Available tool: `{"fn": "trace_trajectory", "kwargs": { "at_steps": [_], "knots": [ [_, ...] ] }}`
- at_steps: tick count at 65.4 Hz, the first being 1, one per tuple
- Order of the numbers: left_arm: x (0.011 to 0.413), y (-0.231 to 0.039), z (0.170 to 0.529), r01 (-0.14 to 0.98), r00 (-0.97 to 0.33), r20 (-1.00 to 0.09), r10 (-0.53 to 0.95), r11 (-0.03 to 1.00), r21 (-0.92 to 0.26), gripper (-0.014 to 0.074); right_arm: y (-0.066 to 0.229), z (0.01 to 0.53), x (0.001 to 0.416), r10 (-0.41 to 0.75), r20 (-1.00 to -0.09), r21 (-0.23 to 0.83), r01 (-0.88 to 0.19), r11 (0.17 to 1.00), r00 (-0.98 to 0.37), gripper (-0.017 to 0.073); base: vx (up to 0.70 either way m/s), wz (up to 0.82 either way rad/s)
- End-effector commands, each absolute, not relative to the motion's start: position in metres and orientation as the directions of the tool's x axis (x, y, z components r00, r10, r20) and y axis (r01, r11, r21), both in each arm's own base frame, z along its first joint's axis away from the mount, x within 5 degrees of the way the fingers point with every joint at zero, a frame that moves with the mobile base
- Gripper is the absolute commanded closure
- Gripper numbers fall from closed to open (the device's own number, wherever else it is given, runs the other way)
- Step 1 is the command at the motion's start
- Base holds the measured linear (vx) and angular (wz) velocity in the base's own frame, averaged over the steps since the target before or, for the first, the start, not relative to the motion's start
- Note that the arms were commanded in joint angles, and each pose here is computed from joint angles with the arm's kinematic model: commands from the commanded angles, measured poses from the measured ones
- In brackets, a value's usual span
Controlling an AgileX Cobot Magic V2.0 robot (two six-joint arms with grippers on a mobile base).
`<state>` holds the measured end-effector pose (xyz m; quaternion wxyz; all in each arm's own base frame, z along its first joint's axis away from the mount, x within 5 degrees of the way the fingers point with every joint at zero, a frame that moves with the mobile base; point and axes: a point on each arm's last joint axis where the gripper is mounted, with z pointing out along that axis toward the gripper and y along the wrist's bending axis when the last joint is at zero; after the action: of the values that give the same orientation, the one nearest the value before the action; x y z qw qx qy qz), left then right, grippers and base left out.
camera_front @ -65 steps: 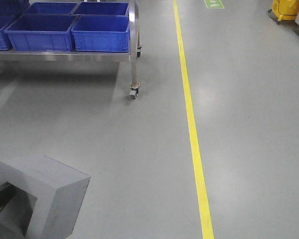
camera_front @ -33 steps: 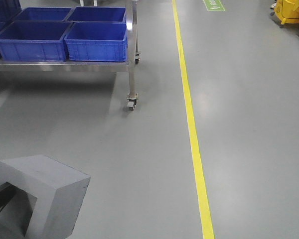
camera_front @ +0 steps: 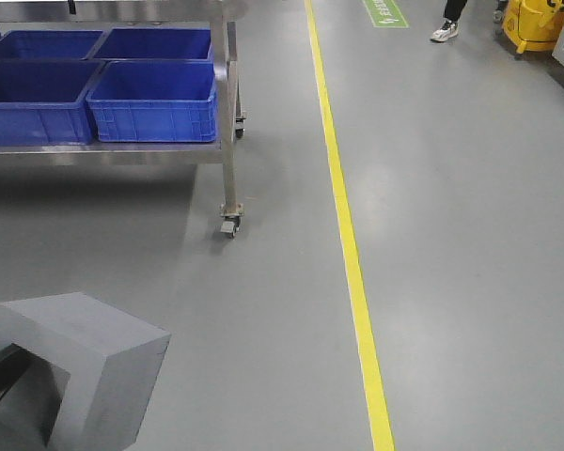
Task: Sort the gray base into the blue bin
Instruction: 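Drive the base away from the table holding the block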
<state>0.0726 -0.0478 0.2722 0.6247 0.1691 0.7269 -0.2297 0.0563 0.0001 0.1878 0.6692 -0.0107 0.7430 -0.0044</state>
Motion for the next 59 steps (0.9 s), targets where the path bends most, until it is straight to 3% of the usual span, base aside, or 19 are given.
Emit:
{"fn": "trace_trajectory", "kwargs": {
  "at_steps": [1,59],
  "knots": [
    [0.074,-0.0463,0.2925,0.527,-0.058,-0.989,-0.137,0.837,-0.147,0.0599,0.0002,0.1903,0.0564,-0.032,-0.999,-0.032,-0.008,0.999,-0.032,0.0568,0.4,-0.01],
    [0.074,-0.0463,0.2925,0.527,-0.058,-0.989,-0.137,0.837,-0.147,0.0599,0.0002,0.1903,0.0564,-0.032,-0.999,-0.032,-0.008,0.999,-0.032,0.0568,0.41,0.05]
  ]
}}
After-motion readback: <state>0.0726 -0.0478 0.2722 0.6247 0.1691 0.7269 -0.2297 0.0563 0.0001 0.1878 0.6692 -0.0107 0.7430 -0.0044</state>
